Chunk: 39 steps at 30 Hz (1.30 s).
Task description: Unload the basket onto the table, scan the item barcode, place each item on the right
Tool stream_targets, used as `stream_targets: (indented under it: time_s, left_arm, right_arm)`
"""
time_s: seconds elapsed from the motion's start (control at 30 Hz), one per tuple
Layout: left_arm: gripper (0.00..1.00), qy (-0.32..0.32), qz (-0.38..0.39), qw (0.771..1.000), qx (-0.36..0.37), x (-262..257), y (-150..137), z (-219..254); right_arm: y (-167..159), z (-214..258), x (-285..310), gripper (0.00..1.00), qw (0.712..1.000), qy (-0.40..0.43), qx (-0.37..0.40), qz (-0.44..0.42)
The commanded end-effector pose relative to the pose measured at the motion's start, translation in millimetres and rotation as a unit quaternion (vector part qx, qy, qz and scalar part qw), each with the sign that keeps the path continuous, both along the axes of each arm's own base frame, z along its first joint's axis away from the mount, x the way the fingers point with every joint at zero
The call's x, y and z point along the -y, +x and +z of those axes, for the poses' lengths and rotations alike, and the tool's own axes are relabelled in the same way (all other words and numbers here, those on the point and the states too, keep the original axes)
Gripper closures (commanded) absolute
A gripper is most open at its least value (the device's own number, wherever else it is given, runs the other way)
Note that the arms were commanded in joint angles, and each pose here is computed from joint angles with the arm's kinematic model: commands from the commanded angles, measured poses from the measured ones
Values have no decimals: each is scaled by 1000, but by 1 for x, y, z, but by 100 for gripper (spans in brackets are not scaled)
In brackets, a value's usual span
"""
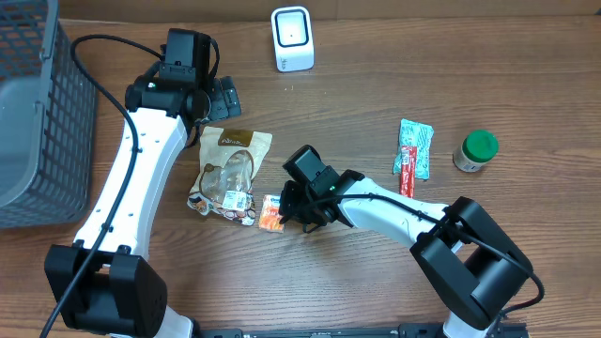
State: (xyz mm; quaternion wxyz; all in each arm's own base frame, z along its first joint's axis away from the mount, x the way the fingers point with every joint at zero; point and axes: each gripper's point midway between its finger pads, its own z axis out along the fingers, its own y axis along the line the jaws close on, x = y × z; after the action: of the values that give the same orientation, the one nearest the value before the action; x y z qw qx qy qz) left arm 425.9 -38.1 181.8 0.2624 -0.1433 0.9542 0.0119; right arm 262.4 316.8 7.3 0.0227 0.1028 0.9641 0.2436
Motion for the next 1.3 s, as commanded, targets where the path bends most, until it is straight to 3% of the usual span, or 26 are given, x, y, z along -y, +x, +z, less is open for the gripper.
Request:
stream_targets:
  time_s: [0.0,0.27,0.4,0.6,0.67,0.73,0.77,1.07,1.27]
  left_arm:
    - [0,0,3,1000,8,1,3,6]
    - [0,0,3,1000,8,1,3,6]
    - [0,0,3,1000,8,1,3,6]
    - [0,0,3,1000,8,1,3,6]
    - [0,0,3,1000,8,1,3,6]
    - [0,0,3,1000,8,1,3,6]
    - [0,0,3,1000,8,1,3,6]
    - [0,0,3,1000,8,1,3,6]
    - [0,0,4,1000,8,0,3,6]
  right_arm:
    - [-18,-24,13,96,999,-16,-43,18]
    - [-16,-4,9,96,990,84,-63,95]
    - [-16,30,-4,96,963,203,-47,172]
    - [-34,95,-13,96,870,385,13,309]
    - [-43,117,-11,96,829,441,32,344]
    - [-52,145,-4,96,770,514,51,373]
    - [-53,150,-1,96,758,529,55,377]
    - [-36,150,28,96,782,526,66,329]
    - [-39,186,51,96,783,523,114,318]
